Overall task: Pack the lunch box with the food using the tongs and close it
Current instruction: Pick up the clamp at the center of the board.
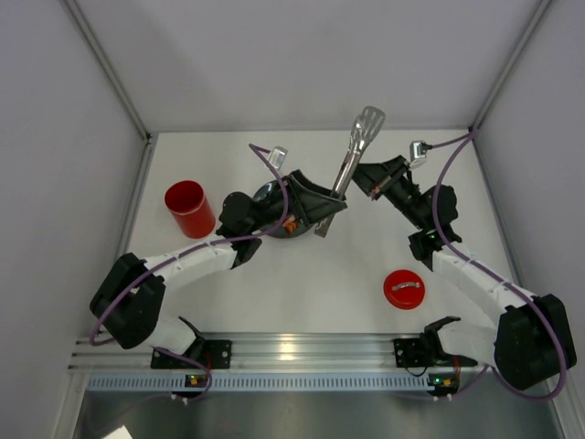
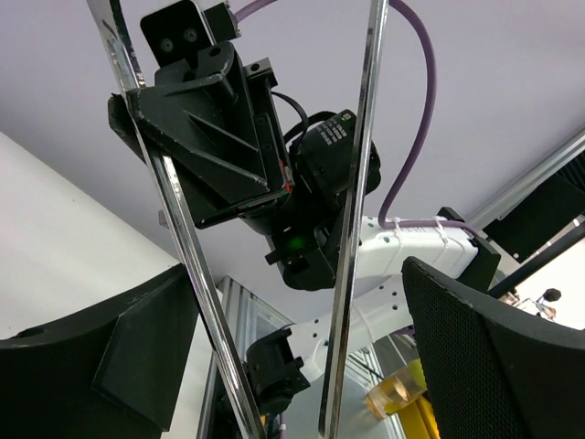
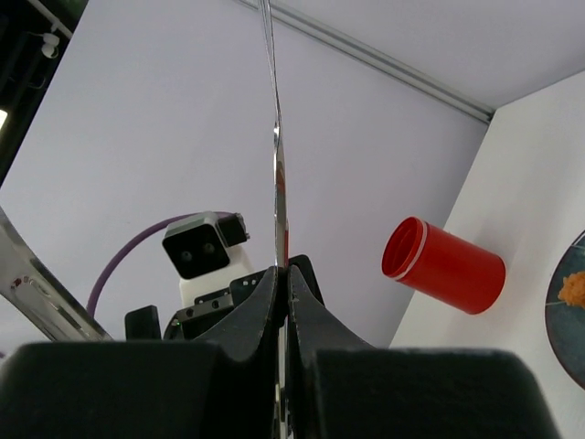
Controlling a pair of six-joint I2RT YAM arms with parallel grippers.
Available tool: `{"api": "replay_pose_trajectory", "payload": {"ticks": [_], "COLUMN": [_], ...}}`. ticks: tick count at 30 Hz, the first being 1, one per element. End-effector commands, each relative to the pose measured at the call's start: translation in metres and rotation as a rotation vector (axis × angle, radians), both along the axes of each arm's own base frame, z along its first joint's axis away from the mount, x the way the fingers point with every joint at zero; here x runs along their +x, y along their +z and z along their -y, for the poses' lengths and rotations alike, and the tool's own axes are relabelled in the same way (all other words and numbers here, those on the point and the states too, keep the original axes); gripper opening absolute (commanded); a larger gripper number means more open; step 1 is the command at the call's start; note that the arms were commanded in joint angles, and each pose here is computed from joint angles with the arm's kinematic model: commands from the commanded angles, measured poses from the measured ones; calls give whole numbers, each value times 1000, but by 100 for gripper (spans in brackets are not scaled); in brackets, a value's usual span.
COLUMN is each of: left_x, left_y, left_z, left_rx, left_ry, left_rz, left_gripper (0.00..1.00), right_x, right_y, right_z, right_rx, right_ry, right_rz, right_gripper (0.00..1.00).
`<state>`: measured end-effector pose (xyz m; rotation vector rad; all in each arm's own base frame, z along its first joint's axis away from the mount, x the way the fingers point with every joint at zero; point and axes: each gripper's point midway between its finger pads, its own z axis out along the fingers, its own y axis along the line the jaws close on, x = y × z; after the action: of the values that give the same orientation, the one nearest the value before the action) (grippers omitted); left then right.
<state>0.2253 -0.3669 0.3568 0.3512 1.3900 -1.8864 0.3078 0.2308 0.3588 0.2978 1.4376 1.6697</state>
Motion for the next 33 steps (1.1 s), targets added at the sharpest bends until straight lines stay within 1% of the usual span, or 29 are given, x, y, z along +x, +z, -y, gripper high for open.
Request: {"api": "replay_pose_trajectory", "payload": {"ticks": [1,5,13,16,22,28,30,33], "left_x": [-10,-10,-12,-12,-12,-11,-11,-10], "left_y": [32,36,40,40,43,42,44,44], "left_z": [-13,-13,-16,-17,-18,-18,-19,-19], "left_rx": [-104,-114,-130,-124,-129,-129,-133,-132], "left_ry": [26,25,30,39,45,48,53,57], "left_rz": [90,93,95,98,97,94,94,95], "left_gripper": [93,91,81,80,71,68,64,61], "right_x": [-13,-17,-15,-14,-16,-18,-19,-20], "right_y": [41,40,39,36,35,35,35,33], "right_z": [2,-6,-5,-6,-7,-8,-9,-11], "right_rx": [88,93,120,120,130,138,142,143], "right_ry": [-10,9,1,2,5,2,5,9], "right_rz": [150,161,165,162,166,177,183,182], "right_gripper": [0,0,0,0,0,0,0,0]}}
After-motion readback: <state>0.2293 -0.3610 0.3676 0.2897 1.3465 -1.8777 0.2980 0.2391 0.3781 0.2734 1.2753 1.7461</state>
